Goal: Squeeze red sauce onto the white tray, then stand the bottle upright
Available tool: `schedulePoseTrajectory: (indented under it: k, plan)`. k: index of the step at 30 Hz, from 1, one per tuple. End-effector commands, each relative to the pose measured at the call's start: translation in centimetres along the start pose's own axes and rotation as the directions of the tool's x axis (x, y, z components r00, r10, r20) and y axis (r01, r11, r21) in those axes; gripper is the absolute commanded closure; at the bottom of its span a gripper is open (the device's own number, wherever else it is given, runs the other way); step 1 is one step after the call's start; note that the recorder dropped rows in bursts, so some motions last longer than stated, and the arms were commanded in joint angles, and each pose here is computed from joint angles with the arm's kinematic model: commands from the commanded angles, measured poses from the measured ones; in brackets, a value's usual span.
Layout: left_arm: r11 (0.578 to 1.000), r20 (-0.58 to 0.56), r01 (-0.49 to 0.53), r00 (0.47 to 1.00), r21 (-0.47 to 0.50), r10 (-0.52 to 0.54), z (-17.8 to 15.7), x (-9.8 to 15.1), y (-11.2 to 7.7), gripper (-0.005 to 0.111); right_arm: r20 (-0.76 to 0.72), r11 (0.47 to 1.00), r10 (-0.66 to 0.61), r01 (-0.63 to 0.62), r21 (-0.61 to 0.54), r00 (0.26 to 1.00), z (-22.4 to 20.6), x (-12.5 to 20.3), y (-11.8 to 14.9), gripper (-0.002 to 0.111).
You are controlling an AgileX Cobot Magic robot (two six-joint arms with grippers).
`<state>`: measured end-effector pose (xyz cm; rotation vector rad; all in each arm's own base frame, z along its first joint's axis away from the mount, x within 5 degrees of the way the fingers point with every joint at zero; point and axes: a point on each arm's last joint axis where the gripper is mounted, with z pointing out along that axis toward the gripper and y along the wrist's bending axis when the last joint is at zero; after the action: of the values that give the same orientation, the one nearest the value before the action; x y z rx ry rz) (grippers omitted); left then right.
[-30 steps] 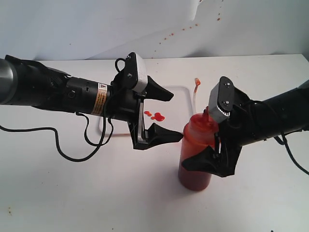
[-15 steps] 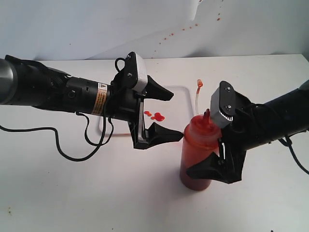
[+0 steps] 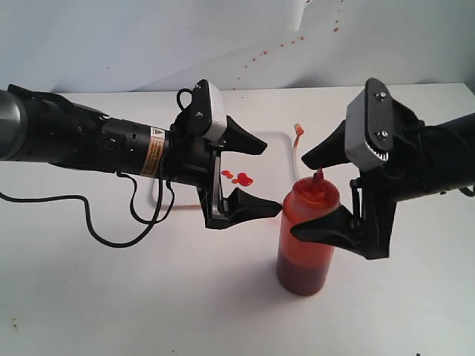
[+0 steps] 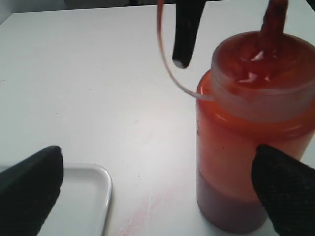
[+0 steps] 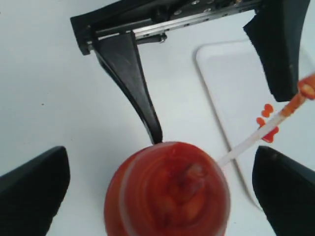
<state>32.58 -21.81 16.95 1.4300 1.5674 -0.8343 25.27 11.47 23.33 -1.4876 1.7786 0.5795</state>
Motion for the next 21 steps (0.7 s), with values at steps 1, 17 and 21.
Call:
schedulePoseTrajectory:
  k: [1,17,21]
  plan:
    - [1.000,0.017,0.005,1.000,-0.004,-0.005,-0.1,-0.5,-0.2,0.009,0.022,0.996,0.006,-0.008,0.088,1.000,-0.8,-0.7,-0.4,0.017]
    - [1.000,0.001,-0.010,1.000,0.004,0.010,-0.1,-0.4,-0.3,0.009,0.231,0.941,-0.013,-0.066,0.332,0.973,-5.3,-4.9,-0.1,0.028]
    - [1.000,-0.004,-0.010,1.000,-0.001,0.010,-0.1,-0.3,-0.2,0.009,0.236,0.899,-0.107,-0.008,0.439,0.966,-8.1,-6.4,1.2,0.054]
